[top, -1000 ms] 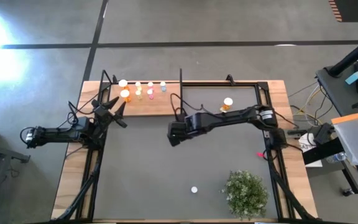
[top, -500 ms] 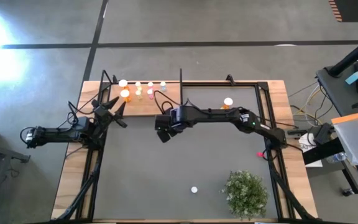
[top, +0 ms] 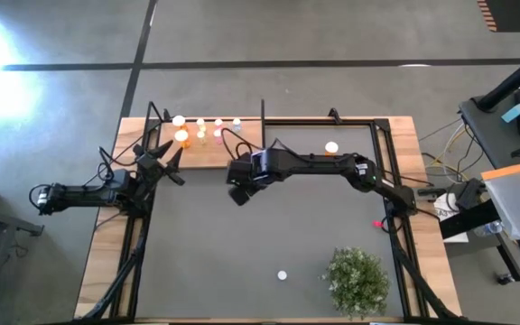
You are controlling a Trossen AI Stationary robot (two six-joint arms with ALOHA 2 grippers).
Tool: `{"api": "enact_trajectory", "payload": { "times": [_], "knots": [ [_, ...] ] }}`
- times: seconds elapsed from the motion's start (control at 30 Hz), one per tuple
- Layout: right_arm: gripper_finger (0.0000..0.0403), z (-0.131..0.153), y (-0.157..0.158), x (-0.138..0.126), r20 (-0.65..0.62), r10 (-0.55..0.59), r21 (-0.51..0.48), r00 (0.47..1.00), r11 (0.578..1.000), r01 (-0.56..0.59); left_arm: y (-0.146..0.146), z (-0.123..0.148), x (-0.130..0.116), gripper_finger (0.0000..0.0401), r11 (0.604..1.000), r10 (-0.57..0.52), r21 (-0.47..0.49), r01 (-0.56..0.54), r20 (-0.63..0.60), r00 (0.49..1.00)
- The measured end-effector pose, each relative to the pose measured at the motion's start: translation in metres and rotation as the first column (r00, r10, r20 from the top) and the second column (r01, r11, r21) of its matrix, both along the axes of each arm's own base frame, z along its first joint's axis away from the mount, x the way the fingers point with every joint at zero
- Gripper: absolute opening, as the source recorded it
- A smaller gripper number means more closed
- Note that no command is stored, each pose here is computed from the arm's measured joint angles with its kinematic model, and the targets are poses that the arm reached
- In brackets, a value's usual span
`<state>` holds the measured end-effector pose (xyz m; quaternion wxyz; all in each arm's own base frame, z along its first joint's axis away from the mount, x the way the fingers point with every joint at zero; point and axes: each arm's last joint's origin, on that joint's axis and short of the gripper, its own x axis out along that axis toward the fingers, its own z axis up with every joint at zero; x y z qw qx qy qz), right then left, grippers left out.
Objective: Pick and place medicine bottles onto shelf by color
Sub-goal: Move the top blue pill bottle to the middle of the table
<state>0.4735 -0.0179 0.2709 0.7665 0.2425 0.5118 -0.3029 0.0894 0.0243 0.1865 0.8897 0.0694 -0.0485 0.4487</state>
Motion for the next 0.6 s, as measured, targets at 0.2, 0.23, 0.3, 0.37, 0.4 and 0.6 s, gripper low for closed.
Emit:
{"api": "enact_trajectory", "payload": {
  "times": [0.2,0.23,0.3,0.37,0.4,0.6],
  "knots": [
    [0.0109,0.002,-0.002,0.000,-0.047,0.137,-0.111,0.989,0.984,-0.141,0.000,0.000,0.000,0.0173,1.000,0.000,0.000,0.000,0.002,1.000],
    [0.0109,0.003,-0.002,-0.001,-0.055,0.153,-0.132,0.987,0.978,-0.159,0.000,0.000,0.000,0.0173,1.000,0.000,0.000,0.000,0.002,1.000],
    [0.0110,0.005,-0.003,-0.001,-0.077,0.200,-0.182,0.977,0.960,-0.211,0.000,0.000,0.000,0.0173,1.000,0.000,0.000,0.000,0.002,1.000],
    [0.0111,0.008,-0.004,0.000,-0.092,0.260,-0.231,0.961,0.933,-0.275,0.000,0.000,0.000,0.0173,1.000,0.000,0.000,0.000,0.002,1.000],
    [0.0111,0.010,-0.004,0.001,-0.100,0.288,-0.252,0.952,0.919,-0.304,0.000,0.000,0.000,0.0173,1.000,0.000,0.000,0.000,0.001,1.000],
    [0.0110,0.017,-0.007,0.009,-0.098,0.444,-0.347,0.891,0.824,-0.448,0.000,0.000,0.000,0.0173,1.000,0.000,0.000,0.000,0.001,1.000]
  ]
}}
